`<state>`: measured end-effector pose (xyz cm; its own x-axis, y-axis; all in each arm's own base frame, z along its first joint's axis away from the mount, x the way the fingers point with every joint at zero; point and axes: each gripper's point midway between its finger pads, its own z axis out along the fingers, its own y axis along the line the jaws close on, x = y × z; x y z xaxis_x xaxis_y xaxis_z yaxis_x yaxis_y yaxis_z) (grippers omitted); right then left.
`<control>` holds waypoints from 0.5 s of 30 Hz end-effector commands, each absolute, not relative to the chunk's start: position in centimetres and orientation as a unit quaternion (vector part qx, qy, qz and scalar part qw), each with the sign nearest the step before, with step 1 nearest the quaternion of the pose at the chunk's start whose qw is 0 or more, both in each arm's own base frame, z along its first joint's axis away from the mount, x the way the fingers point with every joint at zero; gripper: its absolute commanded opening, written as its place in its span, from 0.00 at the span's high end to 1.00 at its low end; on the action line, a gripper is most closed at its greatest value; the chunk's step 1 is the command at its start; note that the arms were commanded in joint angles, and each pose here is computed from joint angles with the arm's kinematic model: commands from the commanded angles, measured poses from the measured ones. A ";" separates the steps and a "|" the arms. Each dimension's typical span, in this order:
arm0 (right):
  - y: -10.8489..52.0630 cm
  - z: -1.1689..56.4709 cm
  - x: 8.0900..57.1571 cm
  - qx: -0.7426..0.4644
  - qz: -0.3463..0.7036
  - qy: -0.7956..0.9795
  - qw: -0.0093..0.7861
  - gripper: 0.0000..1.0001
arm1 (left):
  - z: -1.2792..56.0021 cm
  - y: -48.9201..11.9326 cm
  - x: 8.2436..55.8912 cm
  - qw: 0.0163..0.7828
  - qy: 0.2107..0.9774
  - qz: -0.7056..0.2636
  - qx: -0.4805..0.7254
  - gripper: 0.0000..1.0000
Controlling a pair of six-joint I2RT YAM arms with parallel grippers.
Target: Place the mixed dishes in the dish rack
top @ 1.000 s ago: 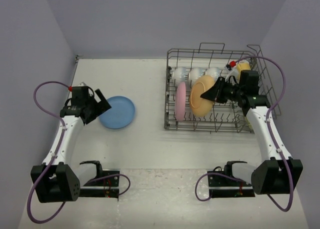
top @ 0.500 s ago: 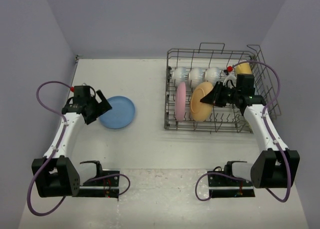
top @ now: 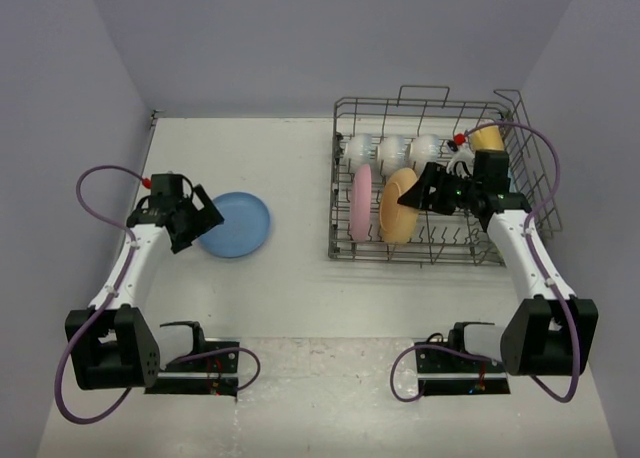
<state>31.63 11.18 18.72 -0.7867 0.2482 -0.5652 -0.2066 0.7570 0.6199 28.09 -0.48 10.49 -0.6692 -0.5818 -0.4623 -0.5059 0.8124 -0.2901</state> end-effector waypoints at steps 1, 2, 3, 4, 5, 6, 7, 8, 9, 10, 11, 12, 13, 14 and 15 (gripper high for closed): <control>10.9 20.2 31.9 -0.017 0.336 0.866 0.370 0.28 | 10.1 0.1 28.5 0.287 0.906 -0.057 -0.304 0.00; 10.9 20.5 31.8 -0.023 0.332 0.865 0.376 0.20 | 10.0 0.2 28.5 0.287 0.906 -0.054 -0.306 0.00; 10.8 20.3 31.6 -0.021 0.327 0.867 0.376 0.16 | 9.7 0.2 28.4 0.283 0.907 -0.053 -0.307 0.00; 10.6 20.5 31.5 -0.021 0.322 0.867 0.381 0.13 | 9.6 0.2 28.3 0.280 0.907 -0.053 -0.309 0.00; 10.2 20.4 31.3 -0.017 0.308 0.869 0.386 0.08 | 9.2 0.2 28.1 0.275 0.908 -0.049 -0.312 0.00; 9.9 20.4 31.3 -0.011 0.299 0.871 0.390 0.04 | 9.1 0.2 28.1 0.274 0.908 -0.049 -0.313 0.00; 9.6 20.5 31.2 -0.005 0.290 0.873 0.393 0.01 | 9.0 0.2 28.0 0.272 0.908 -0.048 -0.316 0.00; 9.3 20.6 31.1 -0.003 0.283 0.873 0.398 0.01 | 8.7 0.4 27.9 0.270 0.908 -0.044 -0.319 0.00; 8.9 20.8 30.9 0.003 0.270 0.873 0.406 0.01 | 8.4 0.4 27.7 0.266 0.907 -0.041 -0.324 0.00; 8.7 20.9 30.8 0.006 0.264 0.873 0.409 0.01 | 8.2 0.5 27.6 0.264 0.907 -0.037 -0.326 0.00; 8.5 21.1 30.6 0.006 0.260 0.873 0.413 0.01 | 8.0 0.8 27.5 0.262 0.907 -0.030 -0.329 0.00; 8.4 21.2 30.4 0.008 0.257 0.873 0.416 0.01 | 7.6 0.8 27.3 0.257 0.908 -0.026 -0.331 0.00; 8.4 21.8 30.0 0.007 0.257 0.868 0.425 0.01 | 7.5 0.9 27.2 0.253 0.908 -0.024 -0.334 0.00; 8.5 22.2 29.8 0.003 0.259 0.865 0.429 0.01 | 7.1 1.0 27.1 0.247 0.908 -0.020 -0.338 0.00; 8.6 22.5 29.6 0.001 0.261 0.863 0.433 0.01 | 7.0 1.0 27.3 0.248 0.906 -0.021 -0.341 0.00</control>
<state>29.99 9.08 21.64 -0.6621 0.2389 -0.7104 -0.2196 0.8444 0.4886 26.72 0.32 7.44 -0.6785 -0.6064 -0.4146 -0.5732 0.7901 -0.2174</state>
